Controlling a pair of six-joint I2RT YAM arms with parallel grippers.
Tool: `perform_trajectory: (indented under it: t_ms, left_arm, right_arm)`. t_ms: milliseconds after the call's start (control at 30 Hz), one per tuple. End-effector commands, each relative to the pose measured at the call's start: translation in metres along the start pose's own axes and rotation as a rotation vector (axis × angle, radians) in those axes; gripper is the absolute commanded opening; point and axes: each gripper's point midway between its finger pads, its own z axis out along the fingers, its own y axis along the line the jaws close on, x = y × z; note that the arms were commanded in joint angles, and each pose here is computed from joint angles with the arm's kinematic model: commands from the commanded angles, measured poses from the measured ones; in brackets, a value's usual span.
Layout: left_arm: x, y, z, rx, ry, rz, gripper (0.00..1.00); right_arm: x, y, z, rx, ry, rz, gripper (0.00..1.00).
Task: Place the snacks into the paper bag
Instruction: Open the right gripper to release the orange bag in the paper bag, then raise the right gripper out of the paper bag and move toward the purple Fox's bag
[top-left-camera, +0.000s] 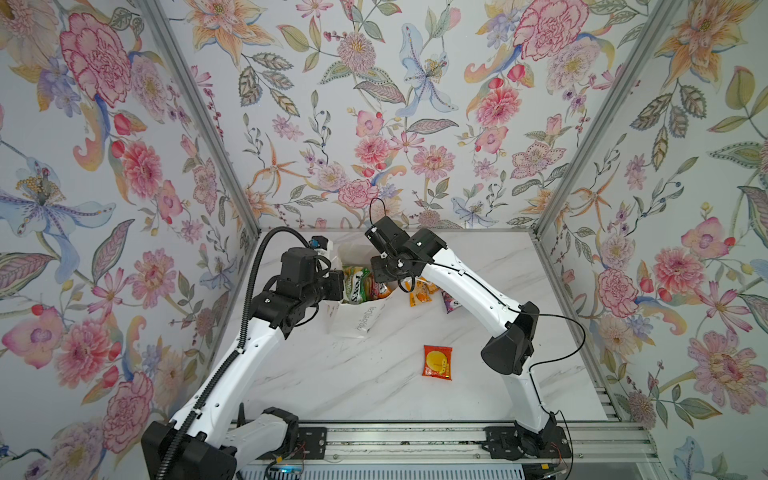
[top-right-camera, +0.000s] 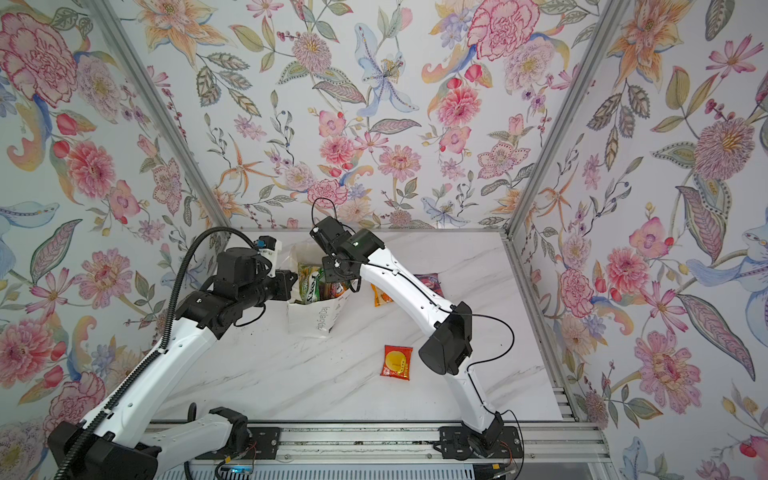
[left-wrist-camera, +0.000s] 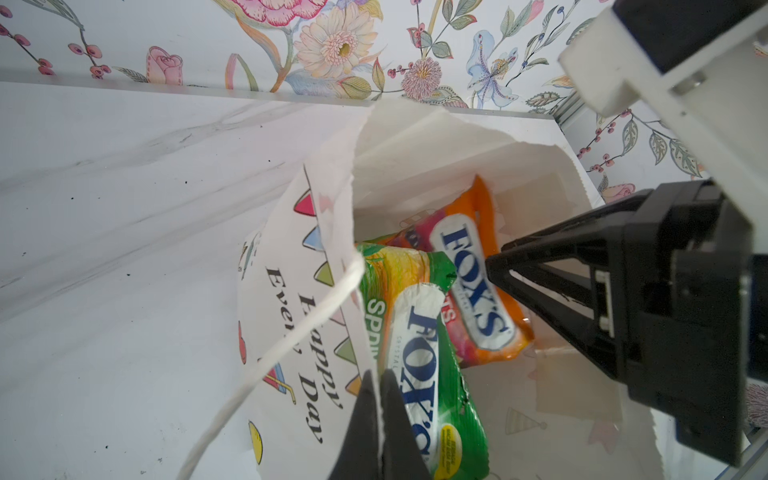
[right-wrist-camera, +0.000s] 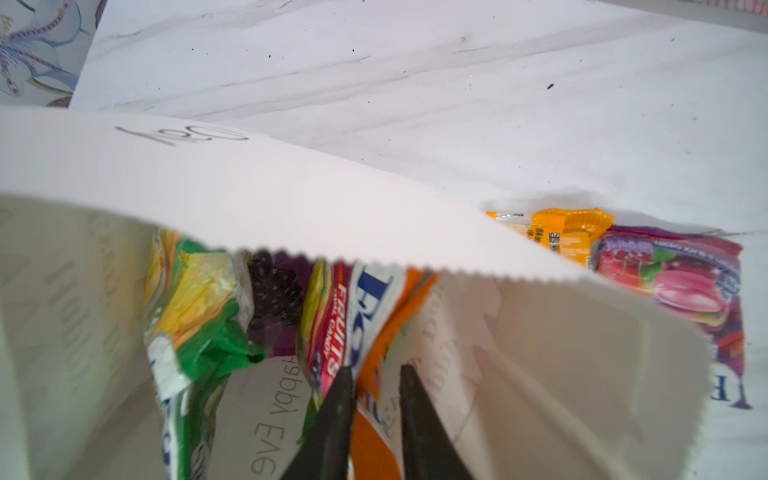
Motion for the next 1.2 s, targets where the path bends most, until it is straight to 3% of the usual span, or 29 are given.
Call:
perform_trajectory:
  t_ms: [0, 233, 600, 833, 1167]
  left_arm:
    - [-0.030, -0.008, -0.009, 0.025, -0.106, 0.023, 0.00]
    - [-0.031, -0.007, -0.010, 0.015, -0.104, 0.030, 0.00]
    - [-0.031, -0.004, -0.010, -0.004, -0.105, 0.043, 0.00]
    - [-0.033, -0.001, -0.011, -0.019, -0.111, 0.059, 0.00]
    - [-0.031, 0.008, -0.015, -0.044, -0.124, 0.082, 0.00]
  right_arm:
    - [-0.010, -0.002, -0.013, 0.021, -0.051, -0.016, 0.28]
    - [-0.019, 0.004, -0.039, -0.018, -0.099, -0.028, 0.31]
    - [-0.038, 0.012, -0.146, -0.152, -0.280, -0.069, 0.44]
    - [-0.033, -0.027, -0.195, -0.059, -0.379, -0.073, 0.55]
    - [-0.001, -0.085, -0.225, 0.045, -0.458, -0.052, 0.63]
